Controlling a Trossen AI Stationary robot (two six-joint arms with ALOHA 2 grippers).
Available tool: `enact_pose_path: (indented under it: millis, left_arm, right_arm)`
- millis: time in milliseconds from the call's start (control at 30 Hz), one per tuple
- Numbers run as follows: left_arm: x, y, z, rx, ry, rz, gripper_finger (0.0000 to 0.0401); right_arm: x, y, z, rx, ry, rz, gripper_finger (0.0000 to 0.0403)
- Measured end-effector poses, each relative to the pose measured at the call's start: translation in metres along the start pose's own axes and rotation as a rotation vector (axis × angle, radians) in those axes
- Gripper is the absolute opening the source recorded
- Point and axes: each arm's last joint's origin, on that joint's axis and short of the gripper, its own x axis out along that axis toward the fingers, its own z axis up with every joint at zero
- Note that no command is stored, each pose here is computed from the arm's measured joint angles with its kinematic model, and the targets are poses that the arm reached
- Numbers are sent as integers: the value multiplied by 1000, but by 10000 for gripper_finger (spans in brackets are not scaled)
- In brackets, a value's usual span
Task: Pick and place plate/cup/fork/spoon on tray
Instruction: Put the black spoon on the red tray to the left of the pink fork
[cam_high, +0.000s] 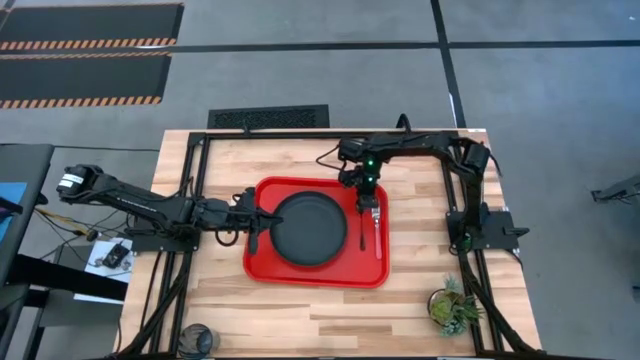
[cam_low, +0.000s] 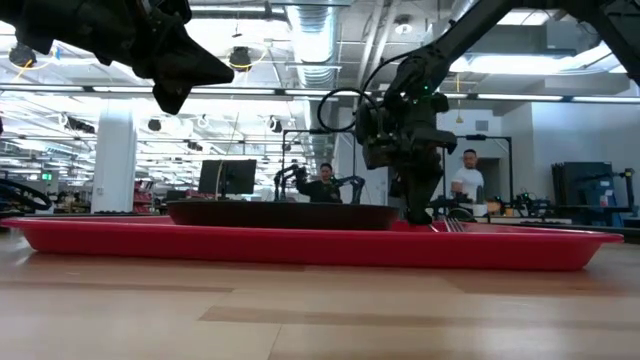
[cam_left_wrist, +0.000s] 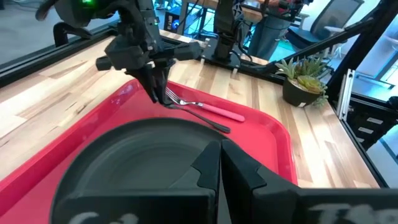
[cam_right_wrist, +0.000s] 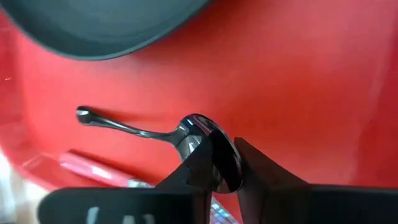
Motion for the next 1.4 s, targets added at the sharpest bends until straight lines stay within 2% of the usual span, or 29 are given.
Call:
enact_pose_path:
  millis: [233,633,867,1400]
  left_arm:
    - [0,0,0,0,0,0,0]
    - [0,0,0,-1,1,0,0]
    - [0,0,0,-7,1,-1,0]
    - [0,0,0,-17,2,-4,0]
  right_arm:
    - [0,-3,1,-7,6,-60,91]
    - [5,8,5,0,23,-42,92]
    - [7,12,7,11,43,-78,96]
    - [17,18,4,45,76,-105,159]
